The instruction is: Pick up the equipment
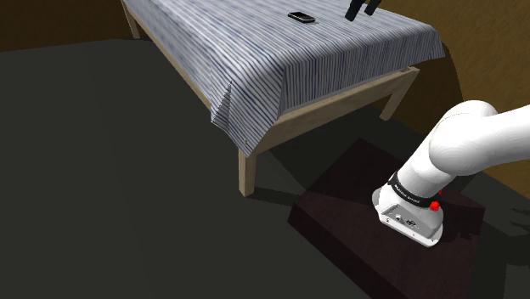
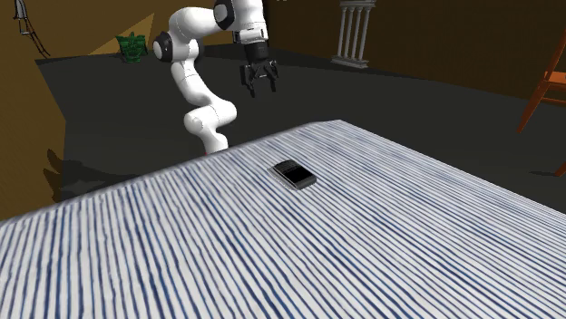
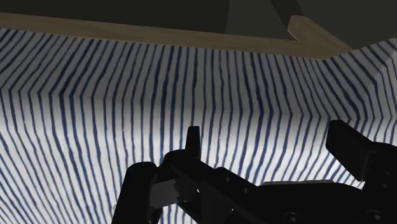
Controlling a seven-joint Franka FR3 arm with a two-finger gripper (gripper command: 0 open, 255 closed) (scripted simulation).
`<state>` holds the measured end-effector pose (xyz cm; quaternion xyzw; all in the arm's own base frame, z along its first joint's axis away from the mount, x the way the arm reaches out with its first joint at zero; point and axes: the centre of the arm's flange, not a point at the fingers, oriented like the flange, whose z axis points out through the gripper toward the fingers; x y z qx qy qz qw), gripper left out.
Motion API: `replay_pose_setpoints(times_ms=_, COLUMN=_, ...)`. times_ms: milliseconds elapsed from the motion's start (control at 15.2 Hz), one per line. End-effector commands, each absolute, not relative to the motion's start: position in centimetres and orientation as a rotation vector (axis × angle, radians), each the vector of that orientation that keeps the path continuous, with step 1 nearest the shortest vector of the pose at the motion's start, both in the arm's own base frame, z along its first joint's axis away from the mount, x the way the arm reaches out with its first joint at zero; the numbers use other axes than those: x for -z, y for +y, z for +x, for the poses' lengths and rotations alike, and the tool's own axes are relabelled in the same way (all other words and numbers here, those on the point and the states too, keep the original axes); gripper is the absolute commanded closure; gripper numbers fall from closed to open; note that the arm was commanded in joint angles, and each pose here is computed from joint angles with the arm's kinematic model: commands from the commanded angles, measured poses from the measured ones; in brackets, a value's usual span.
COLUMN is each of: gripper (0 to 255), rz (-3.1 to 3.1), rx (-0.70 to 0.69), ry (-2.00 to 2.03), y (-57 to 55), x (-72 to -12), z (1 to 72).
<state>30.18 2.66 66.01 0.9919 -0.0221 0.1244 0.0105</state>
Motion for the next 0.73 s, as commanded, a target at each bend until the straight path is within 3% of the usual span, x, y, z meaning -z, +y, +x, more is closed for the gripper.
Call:
replay_pose_setpoints(times_ms=0, gripper=0, rz=3.096, rx=-0.388, ry=-0.069, y=2.7, x=-66.0, z=30.2)
replay_pose_setpoints(times_ms=660, gripper=0, rz=3.102, rx=-0.368, ry=-0.072, y=-4.4, x=-64.3, z=41.5)
